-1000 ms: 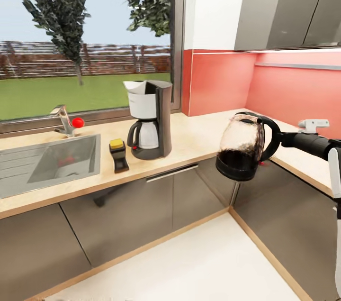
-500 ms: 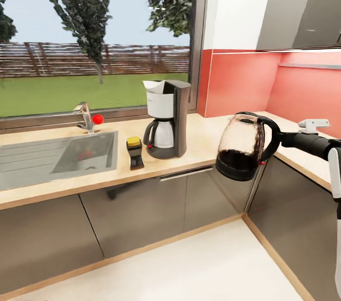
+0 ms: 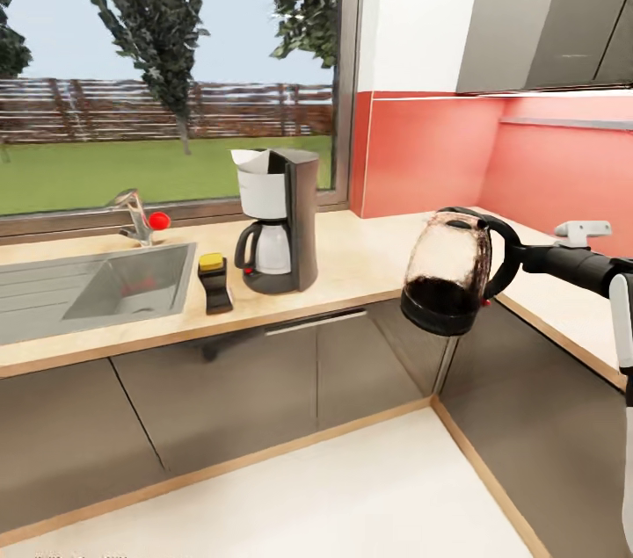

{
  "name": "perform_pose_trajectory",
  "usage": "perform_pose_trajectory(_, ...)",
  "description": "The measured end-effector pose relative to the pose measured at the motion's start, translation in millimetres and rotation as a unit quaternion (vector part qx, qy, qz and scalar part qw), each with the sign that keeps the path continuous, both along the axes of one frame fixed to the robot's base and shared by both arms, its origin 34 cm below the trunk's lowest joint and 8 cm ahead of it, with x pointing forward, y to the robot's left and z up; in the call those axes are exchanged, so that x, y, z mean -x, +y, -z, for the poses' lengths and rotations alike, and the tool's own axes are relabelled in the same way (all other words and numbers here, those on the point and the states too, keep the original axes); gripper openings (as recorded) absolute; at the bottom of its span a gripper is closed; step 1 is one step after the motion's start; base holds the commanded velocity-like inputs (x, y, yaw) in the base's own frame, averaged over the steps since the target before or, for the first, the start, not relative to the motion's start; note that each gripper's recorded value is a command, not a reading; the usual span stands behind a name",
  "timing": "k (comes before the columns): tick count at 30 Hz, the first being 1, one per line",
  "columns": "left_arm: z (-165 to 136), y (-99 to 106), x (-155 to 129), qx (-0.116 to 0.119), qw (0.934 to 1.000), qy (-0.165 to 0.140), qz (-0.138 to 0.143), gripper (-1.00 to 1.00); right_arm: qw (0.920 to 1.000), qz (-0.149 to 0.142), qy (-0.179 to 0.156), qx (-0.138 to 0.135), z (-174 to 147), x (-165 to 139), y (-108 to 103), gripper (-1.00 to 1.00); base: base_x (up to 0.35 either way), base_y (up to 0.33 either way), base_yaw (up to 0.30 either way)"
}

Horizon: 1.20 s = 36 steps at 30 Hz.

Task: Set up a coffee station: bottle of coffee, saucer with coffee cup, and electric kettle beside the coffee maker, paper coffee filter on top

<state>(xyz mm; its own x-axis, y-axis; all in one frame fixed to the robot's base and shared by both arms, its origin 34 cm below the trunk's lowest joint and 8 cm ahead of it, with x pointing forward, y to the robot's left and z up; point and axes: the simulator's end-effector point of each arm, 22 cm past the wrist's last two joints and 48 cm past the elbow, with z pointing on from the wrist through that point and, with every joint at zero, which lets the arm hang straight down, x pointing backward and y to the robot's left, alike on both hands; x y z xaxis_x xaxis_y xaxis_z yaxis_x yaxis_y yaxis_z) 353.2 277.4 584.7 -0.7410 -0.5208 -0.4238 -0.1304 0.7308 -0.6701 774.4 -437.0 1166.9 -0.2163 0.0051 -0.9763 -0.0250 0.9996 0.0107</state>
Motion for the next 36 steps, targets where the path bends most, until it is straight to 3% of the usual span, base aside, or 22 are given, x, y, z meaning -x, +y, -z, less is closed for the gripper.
perform_pose_trajectory(9, -0.1, 0.1, 0.0, 0.0, 1.0, 0.0, 0.0, 1.0, 1.0, 0.0, 0.0, 0.0, -0.1, -0.1, 0.0, -1.0, 0.0, -0.259, 0.183)
perform_pose_trajectory(25, -0.1, 0.2, -0.1, 0.0, 1.0, 0.0, -0.001, 1.0, 1.0, -0.001, -0.001, -0.001, -0.4, 0.1, 0.2, -1.0, 0.0, -0.01, 0.016)
perform_pose_trajectory(36, -0.2, 0.2, -0.1, 0.0, 1.0, 0.0, -0.001, 1.0, 1.0, -0.002, -0.004, -0.002, -3.1, 0.8, 0.8, -1.0, 0.0, 0.0, 0.247)
